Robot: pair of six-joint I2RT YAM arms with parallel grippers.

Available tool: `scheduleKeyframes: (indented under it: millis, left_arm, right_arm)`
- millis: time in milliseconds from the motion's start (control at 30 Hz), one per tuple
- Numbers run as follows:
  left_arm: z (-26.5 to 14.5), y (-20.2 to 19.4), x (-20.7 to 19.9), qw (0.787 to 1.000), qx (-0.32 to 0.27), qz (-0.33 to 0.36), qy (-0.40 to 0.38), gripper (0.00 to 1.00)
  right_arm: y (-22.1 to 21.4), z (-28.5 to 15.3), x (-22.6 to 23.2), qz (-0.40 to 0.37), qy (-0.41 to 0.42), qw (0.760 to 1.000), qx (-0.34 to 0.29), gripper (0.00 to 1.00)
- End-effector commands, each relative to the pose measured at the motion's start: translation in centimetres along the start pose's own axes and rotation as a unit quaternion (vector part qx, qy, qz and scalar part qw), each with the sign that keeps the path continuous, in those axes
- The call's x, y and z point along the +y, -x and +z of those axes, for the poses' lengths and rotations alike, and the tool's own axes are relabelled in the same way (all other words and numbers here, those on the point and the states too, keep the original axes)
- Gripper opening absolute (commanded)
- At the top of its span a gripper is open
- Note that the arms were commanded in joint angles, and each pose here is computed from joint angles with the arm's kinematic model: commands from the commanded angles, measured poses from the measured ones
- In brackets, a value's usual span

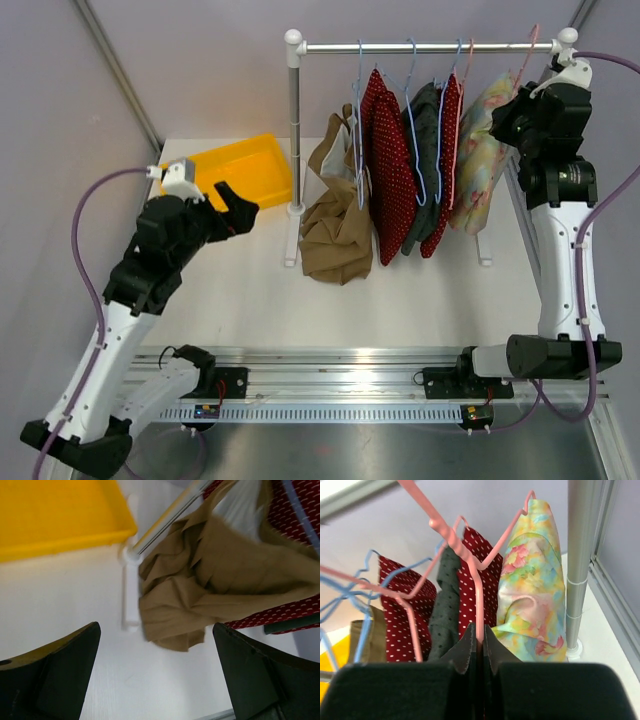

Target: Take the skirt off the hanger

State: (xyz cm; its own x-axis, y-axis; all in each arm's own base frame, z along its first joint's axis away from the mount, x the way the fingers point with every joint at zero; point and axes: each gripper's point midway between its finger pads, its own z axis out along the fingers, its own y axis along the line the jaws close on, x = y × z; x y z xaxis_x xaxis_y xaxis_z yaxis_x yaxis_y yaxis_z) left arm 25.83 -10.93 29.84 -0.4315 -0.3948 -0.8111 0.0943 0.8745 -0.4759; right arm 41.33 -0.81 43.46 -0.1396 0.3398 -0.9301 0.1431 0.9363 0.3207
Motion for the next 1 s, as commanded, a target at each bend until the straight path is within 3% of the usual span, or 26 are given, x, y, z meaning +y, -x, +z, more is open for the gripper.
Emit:
scheduleKeyframes:
  millis: [0,67,100,133,167,300,400,533,633,867,967]
  left_arm:
    - [-0.8,7.8,-6.8,0.992,-0.078,0.058,-0.076,0.99]
    - [1.1,6.9,-10.2,0.988,-0.038,0.103,-0.104,0.99]
    - [-0.4,9.6,-13.2,0.982,-0.063,0.113,-0.136,0.99]
    - [1.1,7.7,-15.7,0.977,-0.029,0.139,-0.156,0.99]
    - [-0.3,9.4,-17.8,0.972,-0.042,0.151,-0.175,0.99]
    - [-0.6,6.2,-24.2,0.951,-0.029,0.192,-0.240,0.99]
    - [-3.5,2.9,-29.8,0.910,-0.017,0.197,-0.365,0.99]
    - [-6.7,-4.2,-34.1,0.849,0.011,0.231,-0.475,0.99]
    - [-8.3,-7.6,-36.3,0.828,0.013,0.247,-0.503,0.99]
    - [-9.1,-13.4,-39.6,0.822,0.027,0.268,-0.502,0.99]
    - [-8.4,-14.7,-40.5,0.835,0.017,0.282,-0.473,0.99]
  right_arm:
    - [7.5,-5.8,2.1,-0.008,0.036,0.994,-0.107,0.00]
    - [8.1,-6.9,2.4,-0.006,0.042,0.993,-0.113,0.00]
    - [7.9,-7.8,2.5,-0.002,0.046,0.993,-0.108,0.00]
    - [7.9,-8.3,2.6,0.000,0.050,0.993,-0.107,0.00]
    - [7.9,-9.6,2.8,0.003,0.056,0.993,-0.108,0.00]
    - [6.8,-12.7,2.7,0.018,0.068,0.992,-0.105,0.00]
    - [5.7,-14.7,2.8,0.020,0.080,0.992,-0.092,0.00]
    - [5.5,-17.3,3.2,0.026,0.094,0.992,-0.082,0.00]
    - [5.7,-19.4,3.6,0.033,0.107,0.990,-0.082,0.00]
    - [5.7,-22.9,4.7,0.073,0.141,0.984,-0.082,0.00]
    - [5.3,-23.8,5.3,0.084,0.158,0.981,-0.072,0.00]
